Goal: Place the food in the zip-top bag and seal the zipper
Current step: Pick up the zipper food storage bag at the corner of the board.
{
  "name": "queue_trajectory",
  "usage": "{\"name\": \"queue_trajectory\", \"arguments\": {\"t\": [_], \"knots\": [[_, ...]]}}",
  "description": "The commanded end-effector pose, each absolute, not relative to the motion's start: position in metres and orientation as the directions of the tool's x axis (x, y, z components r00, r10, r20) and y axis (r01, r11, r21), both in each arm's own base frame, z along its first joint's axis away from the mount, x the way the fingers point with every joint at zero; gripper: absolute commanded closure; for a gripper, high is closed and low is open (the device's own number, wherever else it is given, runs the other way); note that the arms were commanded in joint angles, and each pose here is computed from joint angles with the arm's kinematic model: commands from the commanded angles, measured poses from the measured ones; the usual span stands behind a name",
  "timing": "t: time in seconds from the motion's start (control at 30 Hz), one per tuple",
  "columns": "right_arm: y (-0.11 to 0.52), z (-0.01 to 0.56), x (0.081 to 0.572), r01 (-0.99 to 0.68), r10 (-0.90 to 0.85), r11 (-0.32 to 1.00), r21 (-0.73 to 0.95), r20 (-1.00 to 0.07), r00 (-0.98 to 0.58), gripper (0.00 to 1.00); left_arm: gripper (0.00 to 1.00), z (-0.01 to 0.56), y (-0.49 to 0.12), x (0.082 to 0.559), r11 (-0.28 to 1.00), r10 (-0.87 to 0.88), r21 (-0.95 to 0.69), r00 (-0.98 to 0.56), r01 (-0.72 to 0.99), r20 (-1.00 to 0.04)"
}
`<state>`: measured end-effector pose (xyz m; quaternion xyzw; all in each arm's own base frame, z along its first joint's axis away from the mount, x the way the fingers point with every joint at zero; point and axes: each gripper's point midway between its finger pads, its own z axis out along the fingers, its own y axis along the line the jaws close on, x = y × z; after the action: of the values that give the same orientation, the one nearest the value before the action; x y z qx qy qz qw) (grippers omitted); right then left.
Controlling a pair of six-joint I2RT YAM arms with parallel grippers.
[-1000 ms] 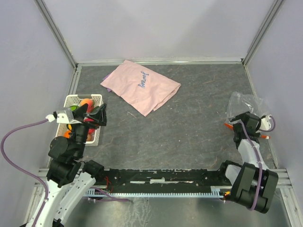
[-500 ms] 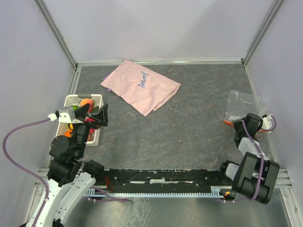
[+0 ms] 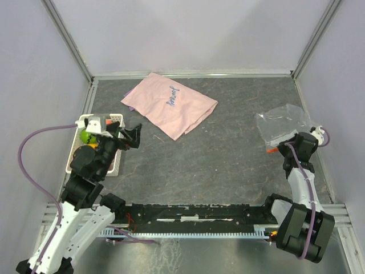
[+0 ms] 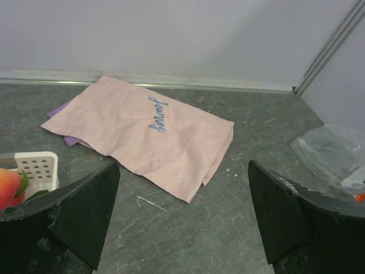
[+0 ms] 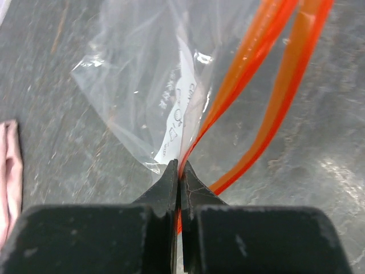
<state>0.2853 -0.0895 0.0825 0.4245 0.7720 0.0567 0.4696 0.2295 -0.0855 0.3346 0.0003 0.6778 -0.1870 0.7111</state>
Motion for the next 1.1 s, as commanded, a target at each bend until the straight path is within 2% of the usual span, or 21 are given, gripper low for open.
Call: {"name": "queue_trajectory", "arguments": {"t": [0.0,0.23,0.47,0.73,1.07], "knots": [[-0.063,0.118,0.298,0.465,0.629,0.751,0.469,-0.723,-0.285,0.98,0.01,0.336,-0.114,0.234,0.885,-0.287,-0.301,-0.093,0.355,-0.953],[-0.01,0.152,0.3,0.278,0.536,0.843,0.46,-0.752,-0.384,0.98,0.02,0.301,-0.15,0.247,0.826,-0.301,-0.4,-0.29,0.397,-0.909],[0.042,0.172,0.3,0.119,0.545,0.827,0.55,-0.732,-0.409,0.98,0.1,0.251,-0.177,0.259,0.791,-0.293,-0.49,-0.477,0.367,-0.829],[0.09,0.182,0.298,0.009,0.591,0.76,0.649,-0.685,-0.426,0.98,0.11,0.239,-0.203,0.257,0.75,-0.307,-0.535,-0.511,0.389,-0.802],[0.124,0.187,0.287,-0.03,0.646,0.68,0.733,-0.618,-0.448,0.97,0.11,0.224,-0.266,0.24,0.737,-0.214,-0.488,-0.524,0.467,-0.824]]}}
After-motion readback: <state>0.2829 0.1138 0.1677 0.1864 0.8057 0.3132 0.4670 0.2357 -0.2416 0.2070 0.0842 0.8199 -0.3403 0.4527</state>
